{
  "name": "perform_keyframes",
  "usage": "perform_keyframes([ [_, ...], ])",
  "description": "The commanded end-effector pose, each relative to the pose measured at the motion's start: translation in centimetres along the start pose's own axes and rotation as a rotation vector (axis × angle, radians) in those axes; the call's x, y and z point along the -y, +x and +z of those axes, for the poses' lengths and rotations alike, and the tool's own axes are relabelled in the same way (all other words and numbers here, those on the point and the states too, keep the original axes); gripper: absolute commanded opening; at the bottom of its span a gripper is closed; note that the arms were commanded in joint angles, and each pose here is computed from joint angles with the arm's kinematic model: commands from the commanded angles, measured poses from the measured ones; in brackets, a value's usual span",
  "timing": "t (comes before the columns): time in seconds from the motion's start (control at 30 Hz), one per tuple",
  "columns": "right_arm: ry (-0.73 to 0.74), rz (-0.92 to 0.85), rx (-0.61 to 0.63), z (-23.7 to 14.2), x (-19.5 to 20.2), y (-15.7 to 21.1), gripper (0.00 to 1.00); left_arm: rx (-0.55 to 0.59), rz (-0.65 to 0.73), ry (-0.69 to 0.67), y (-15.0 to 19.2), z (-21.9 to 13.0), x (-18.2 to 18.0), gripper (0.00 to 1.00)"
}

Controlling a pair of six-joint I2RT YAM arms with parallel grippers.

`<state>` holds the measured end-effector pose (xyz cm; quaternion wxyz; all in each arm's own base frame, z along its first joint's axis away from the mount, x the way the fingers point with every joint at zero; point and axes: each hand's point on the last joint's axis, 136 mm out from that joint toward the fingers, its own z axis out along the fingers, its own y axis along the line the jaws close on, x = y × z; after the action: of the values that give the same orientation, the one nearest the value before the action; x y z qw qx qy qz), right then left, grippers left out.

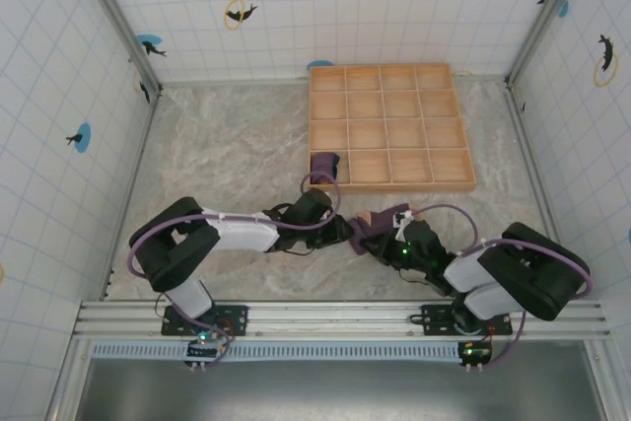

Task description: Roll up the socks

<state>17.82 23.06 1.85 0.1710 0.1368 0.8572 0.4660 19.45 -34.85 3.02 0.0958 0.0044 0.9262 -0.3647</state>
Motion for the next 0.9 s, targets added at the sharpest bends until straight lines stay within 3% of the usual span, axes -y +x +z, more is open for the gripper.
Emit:
perform_keyframes([
  [0.0, 0.259, 0.078, -0.054, -1.0, 6.9, 2.0, 0.0, -0.017, 0.028, 0.0, 0.3, 1.1, -0.2, 0.48],
  [0.13, 0.247, 0.082, -0.064, -0.9, 6.7, 2.1, 0.0, -0.021, 0.023, -0.001, 0.2, 1.9, -0.4, 0.46],
  [0.27, 0.22, 0.087, -0.061, -0.7, 6.1, 2.0, 0.0, -0.016, 0.006, -0.015, 0.0, 2.4, -0.8, 0.36],
  [0.43, 0.18, 0.051, -0.073, -0.3, 5.1, 1.9, 0.0, -0.021, -0.014, -0.07, -0.1, 3.0, -1.7, 0.02],
  [0.5, 0.164, 0.014, -0.075, -0.2, 4.5, 1.7, 0.08, -0.023, -0.011, -0.103, -0.3, 2.8, -2.1, 0.0],
  [0.73, 0.127, -0.202, -0.065, 0.3, 1.3, 0.6, 0.57, -0.04, -0.03, -0.239, -0.8, 0.8, -3.6, 0.0],
  [0.87, 0.131, -0.411, -0.044, 0.3, -1.5, 0.0, 0.72, -0.05, -0.062, -0.307, -0.8, -1.0, -4.7, 0.0],
])
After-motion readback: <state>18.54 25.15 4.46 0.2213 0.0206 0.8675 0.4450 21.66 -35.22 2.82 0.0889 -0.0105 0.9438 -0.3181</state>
